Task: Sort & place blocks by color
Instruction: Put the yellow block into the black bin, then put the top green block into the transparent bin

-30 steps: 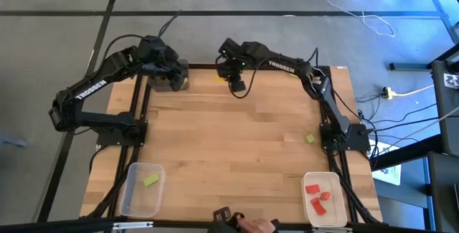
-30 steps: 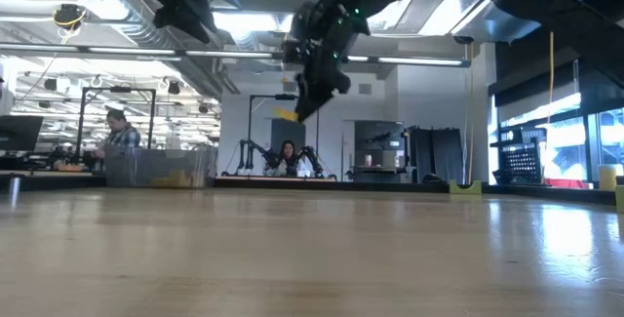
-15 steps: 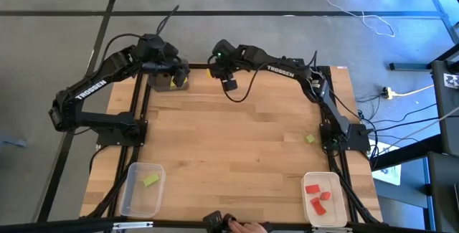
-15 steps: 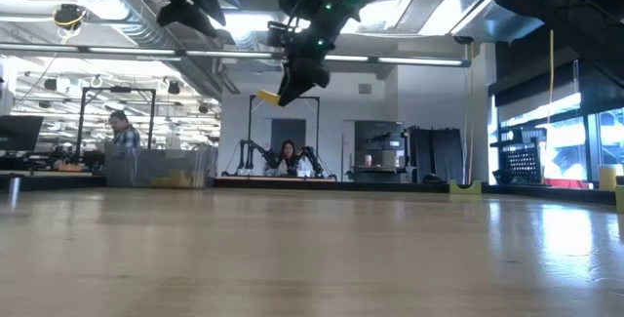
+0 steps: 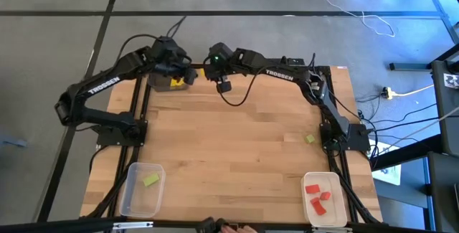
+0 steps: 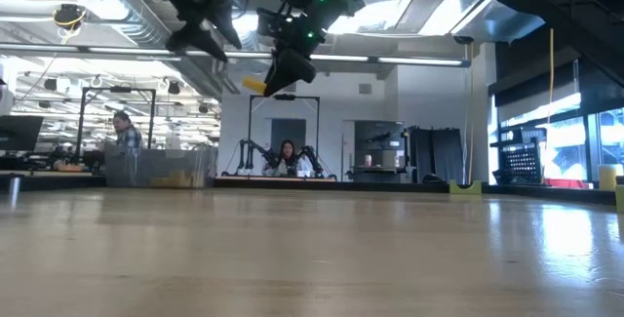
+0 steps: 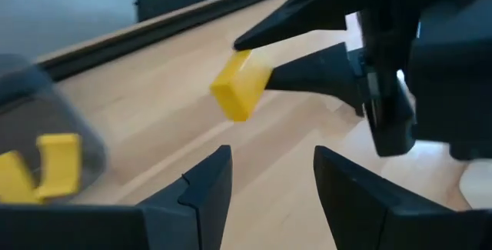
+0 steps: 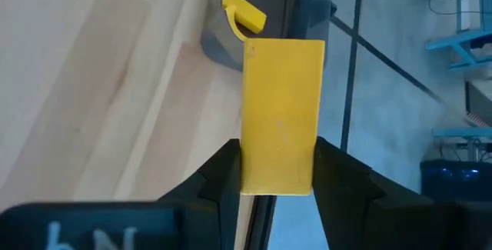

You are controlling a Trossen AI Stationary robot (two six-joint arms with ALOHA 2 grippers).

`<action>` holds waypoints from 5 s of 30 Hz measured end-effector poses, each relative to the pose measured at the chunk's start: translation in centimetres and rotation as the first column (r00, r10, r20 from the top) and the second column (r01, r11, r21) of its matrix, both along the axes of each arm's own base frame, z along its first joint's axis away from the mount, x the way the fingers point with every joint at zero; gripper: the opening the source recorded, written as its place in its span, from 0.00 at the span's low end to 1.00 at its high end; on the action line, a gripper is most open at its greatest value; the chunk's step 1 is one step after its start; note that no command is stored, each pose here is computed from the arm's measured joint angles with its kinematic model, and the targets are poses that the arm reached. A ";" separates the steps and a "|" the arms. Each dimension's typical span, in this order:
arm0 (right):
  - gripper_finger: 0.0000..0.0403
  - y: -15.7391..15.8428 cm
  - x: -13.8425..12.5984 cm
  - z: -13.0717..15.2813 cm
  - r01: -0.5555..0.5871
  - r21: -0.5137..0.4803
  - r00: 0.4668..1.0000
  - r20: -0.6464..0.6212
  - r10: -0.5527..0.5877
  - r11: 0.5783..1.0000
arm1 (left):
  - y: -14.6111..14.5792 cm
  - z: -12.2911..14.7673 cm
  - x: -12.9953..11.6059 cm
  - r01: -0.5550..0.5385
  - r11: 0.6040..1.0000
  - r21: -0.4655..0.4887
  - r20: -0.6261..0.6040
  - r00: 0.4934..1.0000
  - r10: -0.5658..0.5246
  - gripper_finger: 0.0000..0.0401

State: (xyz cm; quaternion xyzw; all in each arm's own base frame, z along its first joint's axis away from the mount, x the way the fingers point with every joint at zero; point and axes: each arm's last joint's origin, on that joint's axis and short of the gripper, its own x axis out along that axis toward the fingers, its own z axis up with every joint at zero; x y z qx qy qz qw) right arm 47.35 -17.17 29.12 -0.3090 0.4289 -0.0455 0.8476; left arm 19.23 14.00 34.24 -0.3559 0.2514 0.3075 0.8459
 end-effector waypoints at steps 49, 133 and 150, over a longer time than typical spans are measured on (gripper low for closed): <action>0.31 2.2 1.4 0.8 -0.064 -0.051 0.994 0.086 0.069 0.997 | 2.3 -2.9 0.8 -0.009 0.998 0.060 0.063 0.998 0.005 0.43; 0.38 2.7 -2.2 7.5 0.149 -0.126 0.986 0.098 -0.137 0.981 | 4.3 -13.6 -8.0 -0.466 0.885 0.012 -0.498 0.765 0.410 0.13; 0.38 2.3 -2.7 7.3 0.157 -0.124 0.987 0.052 -0.152 0.980 | 4.5 -13.7 -7.8 -0.467 0.884 0.031 -0.474 0.772 0.424 0.23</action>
